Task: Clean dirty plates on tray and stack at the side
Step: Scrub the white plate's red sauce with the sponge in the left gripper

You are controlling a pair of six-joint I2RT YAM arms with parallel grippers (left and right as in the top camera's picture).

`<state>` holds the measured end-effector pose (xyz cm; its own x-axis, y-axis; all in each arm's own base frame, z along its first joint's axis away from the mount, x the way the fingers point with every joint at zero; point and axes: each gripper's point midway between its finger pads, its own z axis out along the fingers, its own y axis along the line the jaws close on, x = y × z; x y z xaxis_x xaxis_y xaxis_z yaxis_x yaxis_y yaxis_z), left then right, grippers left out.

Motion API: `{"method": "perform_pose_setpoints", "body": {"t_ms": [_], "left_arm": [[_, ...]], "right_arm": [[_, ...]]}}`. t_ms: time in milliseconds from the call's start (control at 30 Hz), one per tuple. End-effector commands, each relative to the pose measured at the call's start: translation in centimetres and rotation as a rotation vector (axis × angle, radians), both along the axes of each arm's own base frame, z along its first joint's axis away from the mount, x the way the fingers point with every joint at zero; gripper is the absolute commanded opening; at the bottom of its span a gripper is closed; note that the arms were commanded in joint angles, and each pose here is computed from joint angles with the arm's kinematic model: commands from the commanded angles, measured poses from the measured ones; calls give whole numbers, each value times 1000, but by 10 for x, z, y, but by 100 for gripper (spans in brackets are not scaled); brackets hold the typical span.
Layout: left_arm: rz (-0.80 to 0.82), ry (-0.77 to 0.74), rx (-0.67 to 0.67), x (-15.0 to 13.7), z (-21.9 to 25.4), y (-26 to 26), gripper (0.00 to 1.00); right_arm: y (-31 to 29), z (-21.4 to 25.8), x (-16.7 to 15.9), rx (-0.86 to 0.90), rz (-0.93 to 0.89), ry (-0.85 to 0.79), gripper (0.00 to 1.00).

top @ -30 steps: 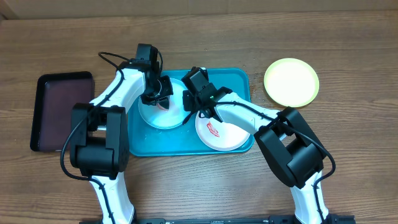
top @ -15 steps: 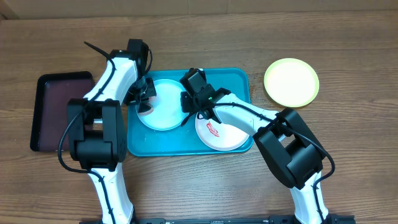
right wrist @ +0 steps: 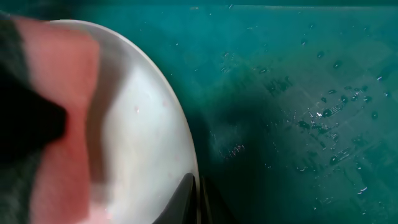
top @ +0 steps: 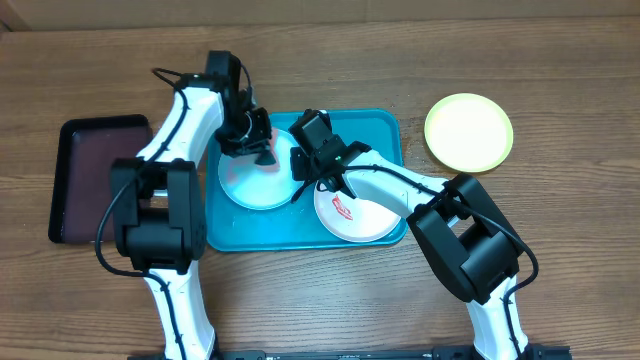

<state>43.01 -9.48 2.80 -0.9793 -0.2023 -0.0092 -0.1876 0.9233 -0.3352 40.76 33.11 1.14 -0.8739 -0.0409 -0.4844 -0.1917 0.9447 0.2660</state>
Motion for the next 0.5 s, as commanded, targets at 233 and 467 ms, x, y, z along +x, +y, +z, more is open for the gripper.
{"method": "perform_pose_setpoints", "body": {"t_ms": [233, 467], "left_arm": [[-12, 140, 354, -43, -42, 62, 4], [4, 202, 624, -59, -28, 108, 4]], "right_arm": [[-11, -10, 2, -43, -17, -1, 4], [-11, -10, 2, -43, -17, 0, 4]]}}
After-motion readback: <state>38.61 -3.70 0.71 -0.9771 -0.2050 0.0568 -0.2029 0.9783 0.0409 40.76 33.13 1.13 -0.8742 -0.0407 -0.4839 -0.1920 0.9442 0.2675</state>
